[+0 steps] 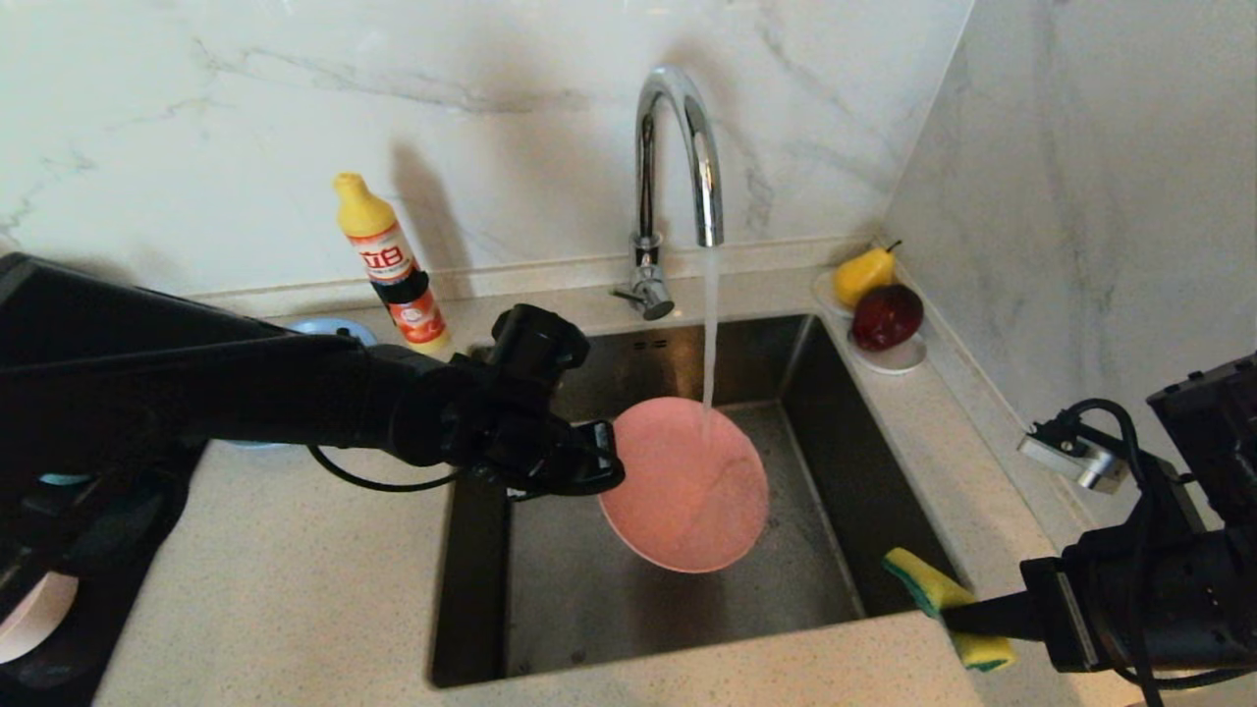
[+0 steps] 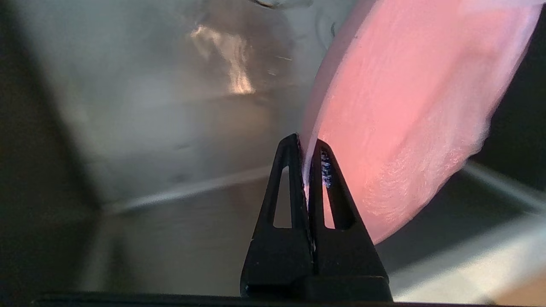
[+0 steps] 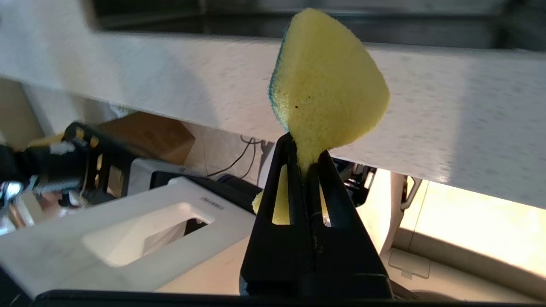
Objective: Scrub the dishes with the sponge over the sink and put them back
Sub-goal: Wash the plate
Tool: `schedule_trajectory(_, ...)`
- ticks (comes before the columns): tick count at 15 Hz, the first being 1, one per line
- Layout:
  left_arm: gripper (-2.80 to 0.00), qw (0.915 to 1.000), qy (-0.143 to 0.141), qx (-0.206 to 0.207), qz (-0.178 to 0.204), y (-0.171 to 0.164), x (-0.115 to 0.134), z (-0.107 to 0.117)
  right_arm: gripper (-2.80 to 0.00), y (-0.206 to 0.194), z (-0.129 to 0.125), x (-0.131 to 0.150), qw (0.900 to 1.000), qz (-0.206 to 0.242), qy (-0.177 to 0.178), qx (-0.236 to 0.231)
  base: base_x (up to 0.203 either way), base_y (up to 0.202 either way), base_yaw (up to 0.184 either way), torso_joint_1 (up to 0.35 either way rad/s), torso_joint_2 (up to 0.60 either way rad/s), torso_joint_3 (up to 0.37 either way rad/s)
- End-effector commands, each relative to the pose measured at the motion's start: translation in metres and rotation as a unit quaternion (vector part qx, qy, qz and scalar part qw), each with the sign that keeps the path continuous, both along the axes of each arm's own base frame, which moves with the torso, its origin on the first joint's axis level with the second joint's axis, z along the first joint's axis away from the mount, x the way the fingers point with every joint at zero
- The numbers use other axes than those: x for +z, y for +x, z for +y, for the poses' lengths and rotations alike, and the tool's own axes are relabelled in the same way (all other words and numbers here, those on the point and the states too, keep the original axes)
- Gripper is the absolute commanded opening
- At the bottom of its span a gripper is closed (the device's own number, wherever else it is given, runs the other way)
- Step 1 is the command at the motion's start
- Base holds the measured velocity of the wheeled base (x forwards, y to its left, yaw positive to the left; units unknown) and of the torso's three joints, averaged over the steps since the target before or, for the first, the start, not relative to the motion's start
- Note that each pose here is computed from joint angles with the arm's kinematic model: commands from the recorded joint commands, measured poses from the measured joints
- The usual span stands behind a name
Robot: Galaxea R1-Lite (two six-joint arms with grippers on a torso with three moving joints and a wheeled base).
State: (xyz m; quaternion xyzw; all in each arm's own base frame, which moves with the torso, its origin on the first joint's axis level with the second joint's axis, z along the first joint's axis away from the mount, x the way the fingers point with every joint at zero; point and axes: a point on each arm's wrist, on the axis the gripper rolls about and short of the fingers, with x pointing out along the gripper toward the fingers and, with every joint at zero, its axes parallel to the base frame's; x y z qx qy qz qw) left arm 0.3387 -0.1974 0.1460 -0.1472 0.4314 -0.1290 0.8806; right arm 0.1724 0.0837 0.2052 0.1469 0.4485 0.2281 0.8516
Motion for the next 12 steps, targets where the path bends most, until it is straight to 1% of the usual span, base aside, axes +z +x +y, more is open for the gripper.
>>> schedule_trajectory(1,-2.8,0.9978,0.045,0.017,-0.047,-0.024,0.023,0.019,-2.8,-0.005,0.004,0.006,1.0,-0.011,0.005,0.015,0.0,0.0,0.0,0.0,0.0,0.0)
schedule_trajectory(2,-2.8,0.9947,0.072,0.028,-0.067,-0.033,0.03,0.026,-2.8,-0.004,0.004,0.005,1.0,-0.009,0.005,0.015,0.0,0.0,0.0,0.0,0.0,0.0)
schedule_trajectory(3,-2.8,0.9912,0.091,0.04,-0.087,-0.041,0.035,0.033,-2.8,-0.004,0.004,0.004,1.0,-0.007,0.004,0.015,0.0,0.0,0.0,0.0,0.0,0.0)
schedule_trajectory(4,-2.8,0.9873,0.103,0.051,-0.11,-0.05,0.04,0.04,-2.8,-0.004,0.004,0.003,1.0,-0.004,0.003,0.015,0.0,0.0,0.0,0.0,0.0,0.0)
schedule_trajectory(7,-2.8,0.9721,0.111,0.075,-0.193,-0.075,0.061,0.058,-2.8,-0.006,0.003,-0.001,1.0,0.003,0.0,0.013,0.0,0.0,0.0,0.0,0.0,0.0)
schedule_trajectory(9,-2.8,0.9603,0.107,0.084,-0.243,-0.089,0.067,0.067,-2.8,-0.008,0.002,-0.004,1.0,0.007,-0.002,0.013,0.0,0.0,0.0,0.0,0.0,0.0)
schedule_trajectory(10,-2.8,0.956,0.104,0.088,-0.26,-0.094,0.067,0.071,-2.8,-0.009,0.002,-0.005,1.0,0.009,-0.002,0.014,0.0,0.0,0.0,0.0,0.0,0.0)
schedule_trajectory(12,-2.8,0.9505,0.096,0.096,-0.279,-0.105,0.069,0.079,-2.8,-0.01,0.001,-0.006,1.0,0.011,-0.003,0.013,0.0,0.0,0.0,0.0,0.0,0.0)
